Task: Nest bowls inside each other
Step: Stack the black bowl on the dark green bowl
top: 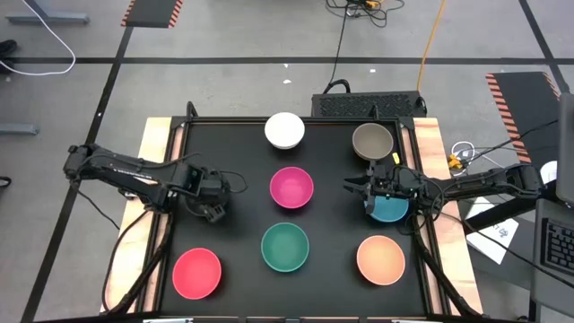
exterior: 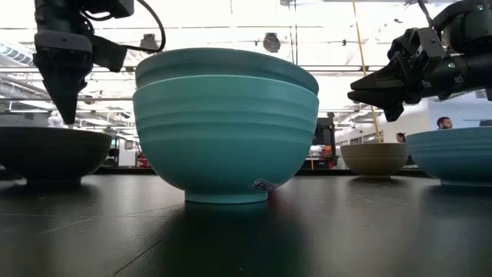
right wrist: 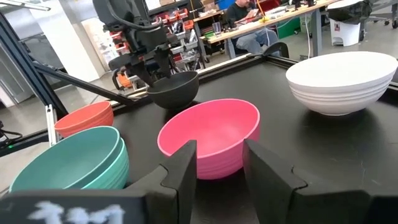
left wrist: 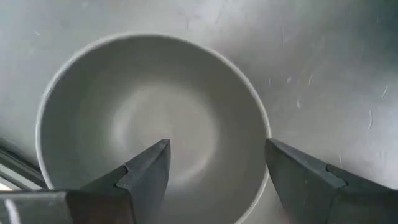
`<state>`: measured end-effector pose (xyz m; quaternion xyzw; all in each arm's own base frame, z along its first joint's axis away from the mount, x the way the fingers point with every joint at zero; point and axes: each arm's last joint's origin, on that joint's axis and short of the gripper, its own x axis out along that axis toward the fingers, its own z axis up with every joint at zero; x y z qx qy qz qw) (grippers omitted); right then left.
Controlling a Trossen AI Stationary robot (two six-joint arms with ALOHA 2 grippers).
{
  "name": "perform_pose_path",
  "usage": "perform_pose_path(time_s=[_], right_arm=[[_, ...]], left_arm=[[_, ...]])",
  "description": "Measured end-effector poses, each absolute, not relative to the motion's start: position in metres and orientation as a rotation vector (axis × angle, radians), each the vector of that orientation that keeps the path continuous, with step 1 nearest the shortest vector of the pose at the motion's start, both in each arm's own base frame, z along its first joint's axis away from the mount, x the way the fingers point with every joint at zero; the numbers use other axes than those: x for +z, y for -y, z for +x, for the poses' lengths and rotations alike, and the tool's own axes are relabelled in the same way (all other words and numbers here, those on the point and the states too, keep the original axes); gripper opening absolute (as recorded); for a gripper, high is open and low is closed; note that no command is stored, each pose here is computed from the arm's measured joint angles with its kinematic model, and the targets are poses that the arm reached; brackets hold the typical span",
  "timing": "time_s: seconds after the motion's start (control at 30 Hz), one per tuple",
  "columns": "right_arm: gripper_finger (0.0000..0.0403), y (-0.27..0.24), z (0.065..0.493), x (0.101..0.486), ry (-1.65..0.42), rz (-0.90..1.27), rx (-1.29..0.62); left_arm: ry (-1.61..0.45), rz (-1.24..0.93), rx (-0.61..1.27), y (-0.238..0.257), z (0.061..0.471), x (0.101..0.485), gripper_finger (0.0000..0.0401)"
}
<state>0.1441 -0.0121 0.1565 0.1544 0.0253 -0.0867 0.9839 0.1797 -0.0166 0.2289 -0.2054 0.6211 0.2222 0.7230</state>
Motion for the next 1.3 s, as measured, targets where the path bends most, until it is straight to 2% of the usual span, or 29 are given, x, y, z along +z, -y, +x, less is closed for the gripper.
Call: perform_pose_path(time_s=[0.6, 0.8, 1.17, 1.3], right_arm=[[0.0121, 0.012, 0.144, 0.156, -0.051, 0.31, -0.174], [0.0121, 0.012, 0.144, 0.157, -0.05, 0.31, -0.174], [0.0121, 0.012, 0.144, 0.157, -0.043, 0.318, -0.173], [0.0121, 0.012, 0.144, 0.157, -0.042, 0.318, -0.173]], left_arm=[[-1.358, -0.489, 0.422, 0.029, 0.184, 0.228, 0.0264], [-1.377, -0.505, 0.361, 0.039, 0.191, 0.205, 0.0264], [-1.438, -0.478, 0.429, 0.032, 0.184, 0.179, 0.0264], [-1.415, -0.476, 0.427, 0.032, 0.184, 0.174, 0.0243]])
